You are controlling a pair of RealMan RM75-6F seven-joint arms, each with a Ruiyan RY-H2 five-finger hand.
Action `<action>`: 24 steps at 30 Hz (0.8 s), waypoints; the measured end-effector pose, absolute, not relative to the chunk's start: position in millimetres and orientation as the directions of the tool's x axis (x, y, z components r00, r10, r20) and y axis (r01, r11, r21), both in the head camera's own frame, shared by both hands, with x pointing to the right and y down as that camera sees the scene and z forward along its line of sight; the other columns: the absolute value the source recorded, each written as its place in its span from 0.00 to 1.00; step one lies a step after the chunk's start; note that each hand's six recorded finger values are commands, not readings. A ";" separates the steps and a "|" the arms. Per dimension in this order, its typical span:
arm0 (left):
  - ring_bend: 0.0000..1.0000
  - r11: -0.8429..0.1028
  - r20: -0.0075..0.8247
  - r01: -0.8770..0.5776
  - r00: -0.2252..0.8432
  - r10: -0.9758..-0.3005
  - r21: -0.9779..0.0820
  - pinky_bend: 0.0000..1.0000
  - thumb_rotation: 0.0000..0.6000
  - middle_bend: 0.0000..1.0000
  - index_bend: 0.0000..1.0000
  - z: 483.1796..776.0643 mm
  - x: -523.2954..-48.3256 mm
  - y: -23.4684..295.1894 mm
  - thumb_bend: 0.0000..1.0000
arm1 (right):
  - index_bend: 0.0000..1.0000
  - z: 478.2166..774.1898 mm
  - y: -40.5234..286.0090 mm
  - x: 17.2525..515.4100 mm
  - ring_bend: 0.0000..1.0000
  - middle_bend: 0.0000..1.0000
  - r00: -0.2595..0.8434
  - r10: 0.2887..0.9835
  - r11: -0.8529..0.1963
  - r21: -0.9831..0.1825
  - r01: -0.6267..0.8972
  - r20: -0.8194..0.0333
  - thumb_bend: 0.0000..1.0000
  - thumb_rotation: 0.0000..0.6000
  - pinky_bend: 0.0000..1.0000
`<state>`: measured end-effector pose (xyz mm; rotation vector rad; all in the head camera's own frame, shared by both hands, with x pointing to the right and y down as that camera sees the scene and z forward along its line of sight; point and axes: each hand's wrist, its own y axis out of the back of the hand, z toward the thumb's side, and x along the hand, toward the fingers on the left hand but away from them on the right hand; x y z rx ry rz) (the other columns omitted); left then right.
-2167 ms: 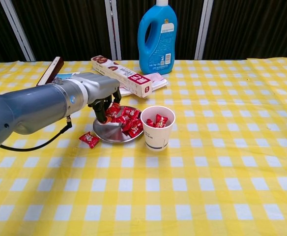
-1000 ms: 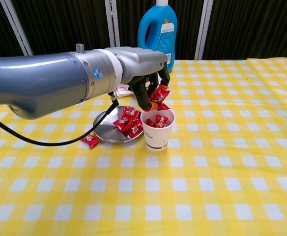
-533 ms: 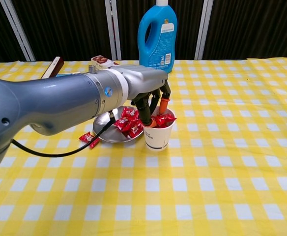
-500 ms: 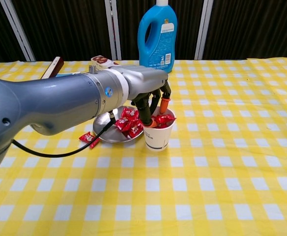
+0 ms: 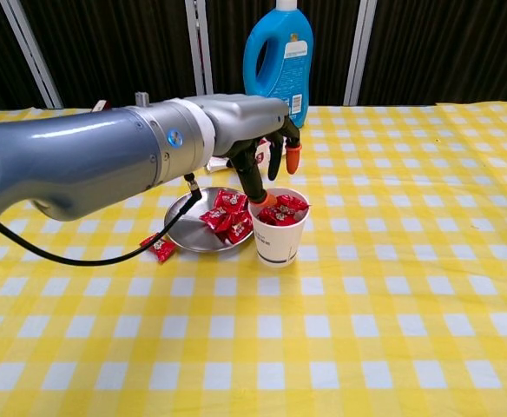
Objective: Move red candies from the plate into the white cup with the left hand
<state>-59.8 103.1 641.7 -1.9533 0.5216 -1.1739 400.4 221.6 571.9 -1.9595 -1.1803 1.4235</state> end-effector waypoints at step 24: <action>0.97 -0.654 0.668 0.176 0.342 -0.661 -0.736 0.95 1.00 0.93 0.41 667.8 -153.9 110.3 0.26 | 0.00 572.9 221.6 399.8 0.00 0.00 0.101 0.833 -0.538 -0.757 0.371 -0.543 0.28 1.00 0.00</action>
